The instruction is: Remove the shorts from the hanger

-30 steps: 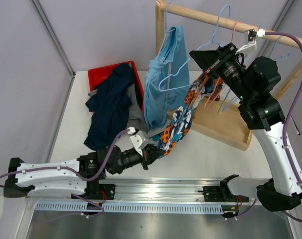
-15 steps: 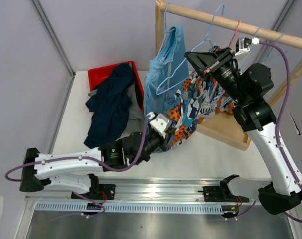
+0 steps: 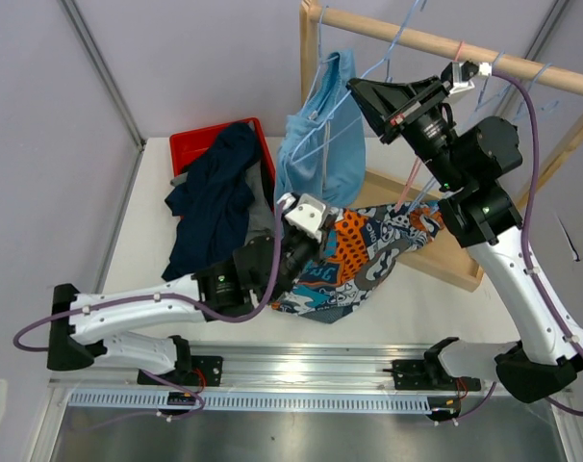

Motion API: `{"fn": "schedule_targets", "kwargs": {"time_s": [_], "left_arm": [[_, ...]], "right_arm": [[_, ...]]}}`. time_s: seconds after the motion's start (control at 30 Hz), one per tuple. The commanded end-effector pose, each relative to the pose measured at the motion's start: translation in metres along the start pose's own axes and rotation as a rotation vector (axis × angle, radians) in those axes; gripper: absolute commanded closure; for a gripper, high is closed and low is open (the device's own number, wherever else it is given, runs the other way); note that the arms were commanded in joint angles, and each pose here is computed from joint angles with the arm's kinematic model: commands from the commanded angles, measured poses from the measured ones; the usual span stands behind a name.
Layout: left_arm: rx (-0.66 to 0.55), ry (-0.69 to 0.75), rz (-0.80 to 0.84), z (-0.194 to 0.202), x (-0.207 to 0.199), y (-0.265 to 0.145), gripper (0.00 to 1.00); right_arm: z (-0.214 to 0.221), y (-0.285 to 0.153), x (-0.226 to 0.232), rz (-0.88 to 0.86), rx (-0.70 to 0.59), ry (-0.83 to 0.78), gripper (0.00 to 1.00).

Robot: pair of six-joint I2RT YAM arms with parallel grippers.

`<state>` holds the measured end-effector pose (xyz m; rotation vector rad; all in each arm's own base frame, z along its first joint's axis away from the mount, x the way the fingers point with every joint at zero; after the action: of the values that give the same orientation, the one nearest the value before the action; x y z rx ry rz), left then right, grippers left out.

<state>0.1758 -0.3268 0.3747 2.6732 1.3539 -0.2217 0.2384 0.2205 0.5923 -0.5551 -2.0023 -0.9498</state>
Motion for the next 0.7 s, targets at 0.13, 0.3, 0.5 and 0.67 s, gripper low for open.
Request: {"fn": "schedule_targets", "kwargs": {"time_s": [0.13,0.3,0.5,0.67], "left_arm": [[-0.004,0.044,-0.151,-0.029,0.043,-0.089,1.0],[0.035,0.148,-0.321,-0.056,0.086,-0.138,1.0],[-0.02,0.097,-0.385,-0.082,0.134,-0.168,1.0],[-0.1,0.047,-0.411,-0.101,0.16,-0.18,1.0]], "right_arm": [[-0.039,0.014,-0.01,0.027,-0.091,-0.107,1.0],[-0.066,0.022,-0.052,0.112,-0.125,-0.131,1.0],[-0.07,0.025,-0.1,0.208,-0.119,-0.129,1.0],[-0.062,0.019,-0.121,0.243,-0.1,-0.11,1.0]]}}
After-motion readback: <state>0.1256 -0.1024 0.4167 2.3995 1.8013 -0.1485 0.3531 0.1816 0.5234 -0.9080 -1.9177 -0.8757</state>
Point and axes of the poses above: each gripper's point midway between its finger pads, its own y axis out along the fingers, its own x axis along the line the jaws close on, z = x × y, the point moved 4 cm from there along -y, back along the fingers, and after that the axes turned 9 degrees about -y, right-handed, at the moved point
